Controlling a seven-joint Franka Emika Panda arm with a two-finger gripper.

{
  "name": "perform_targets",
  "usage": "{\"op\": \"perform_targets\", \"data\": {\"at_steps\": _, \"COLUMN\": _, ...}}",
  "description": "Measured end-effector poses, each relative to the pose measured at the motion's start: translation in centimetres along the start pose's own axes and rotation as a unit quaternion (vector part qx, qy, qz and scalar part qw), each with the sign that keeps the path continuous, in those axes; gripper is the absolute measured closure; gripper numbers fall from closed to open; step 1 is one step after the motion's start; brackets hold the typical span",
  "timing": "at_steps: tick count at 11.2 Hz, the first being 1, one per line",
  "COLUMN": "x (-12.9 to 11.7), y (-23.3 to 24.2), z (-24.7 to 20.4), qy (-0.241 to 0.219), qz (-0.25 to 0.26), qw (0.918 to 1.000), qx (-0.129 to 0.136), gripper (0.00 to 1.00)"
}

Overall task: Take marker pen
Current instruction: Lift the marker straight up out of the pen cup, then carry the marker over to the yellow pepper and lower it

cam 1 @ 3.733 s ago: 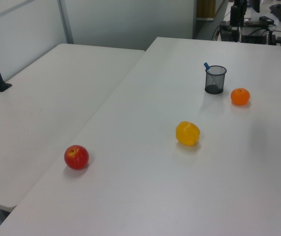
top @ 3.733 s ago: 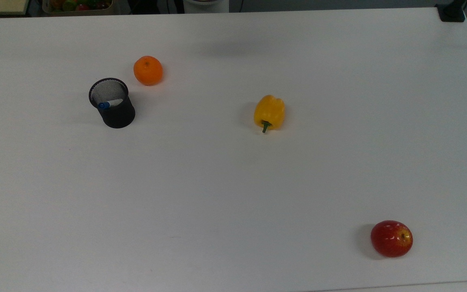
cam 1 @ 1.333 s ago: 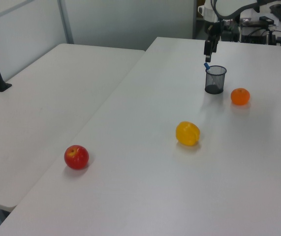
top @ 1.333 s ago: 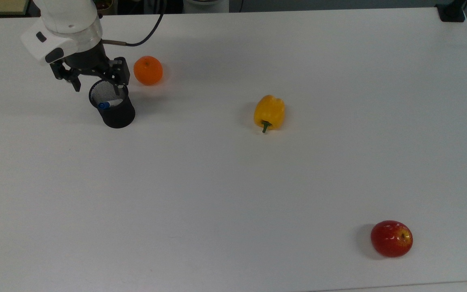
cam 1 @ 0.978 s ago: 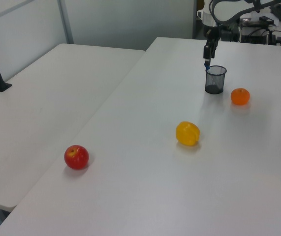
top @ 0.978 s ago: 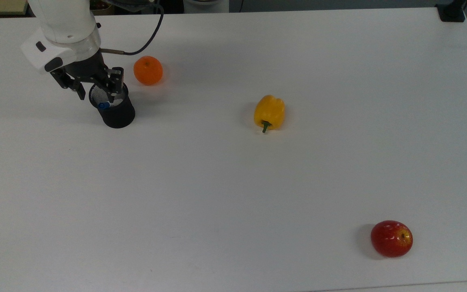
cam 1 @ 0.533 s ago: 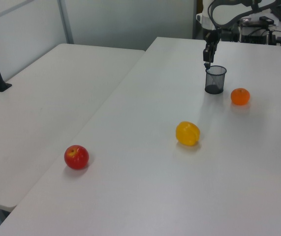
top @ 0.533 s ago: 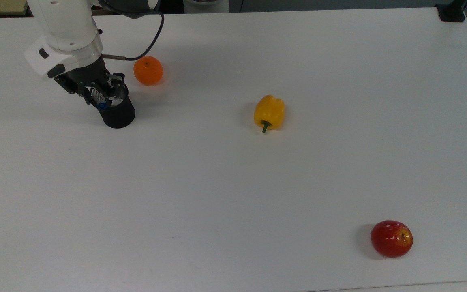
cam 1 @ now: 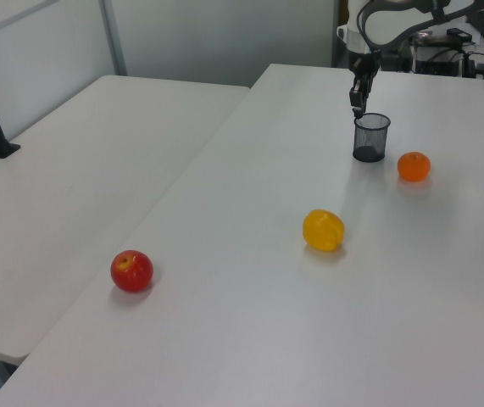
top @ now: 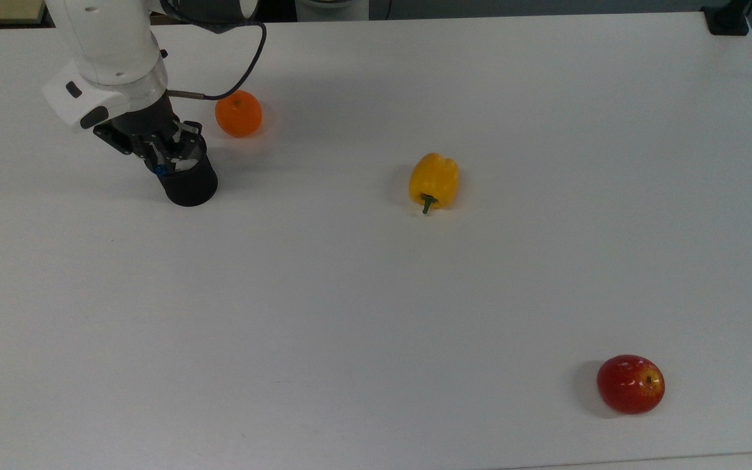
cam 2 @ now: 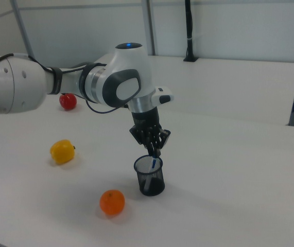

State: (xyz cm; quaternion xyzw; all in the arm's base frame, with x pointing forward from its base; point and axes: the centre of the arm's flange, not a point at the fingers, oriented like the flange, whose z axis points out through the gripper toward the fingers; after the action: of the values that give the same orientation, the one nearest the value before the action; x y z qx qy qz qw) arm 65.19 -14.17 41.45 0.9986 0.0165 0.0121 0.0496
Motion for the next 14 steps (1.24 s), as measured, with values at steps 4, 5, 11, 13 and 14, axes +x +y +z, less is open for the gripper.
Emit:
{"op": "perform_targets", "data": {"at_steps": 4, "x": 0.1, "y": 0.0, "z": -0.1, "qy": 0.001, "qz": 0.0, "qw": 1.0, "qx": 0.0, "gripper": 0.81}}
{"op": "perform_targets", "data": {"at_steps": 5, "x": 0.1, "y": 0.0, "z": -0.2, "qy": 0.002, "qz": 0.0, "qw": 1.0, "qx": -0.001, "gripper": 0.81}}
{"op": "perform_targets", "data": {"at_steps": 11, "x": -0.4, "y": 1.4, "z": -7.2, "qy": 0.057, "qz": 0.011, "qw": 0.9982, "qx": -0.012, "gripper": 0.81}}
{"op": "perform_targets", "data": {"at_steps": 13, "x": -1.7, "y": 2.0, "z": -12.1, "qy": 0.093, "qz": 0.018, "qw": 0.9954, "qx": -0.018, "gripper": 0.81}}
{"op": "perform_targets", "data": {"at_steps": 14, "x": -2.4, "y": 2.2, "z": -14.3, "qy": 0.108, "qz": 0.02, "qw": 0.9938, "qx": -0.02, "gripper": 0.81}}
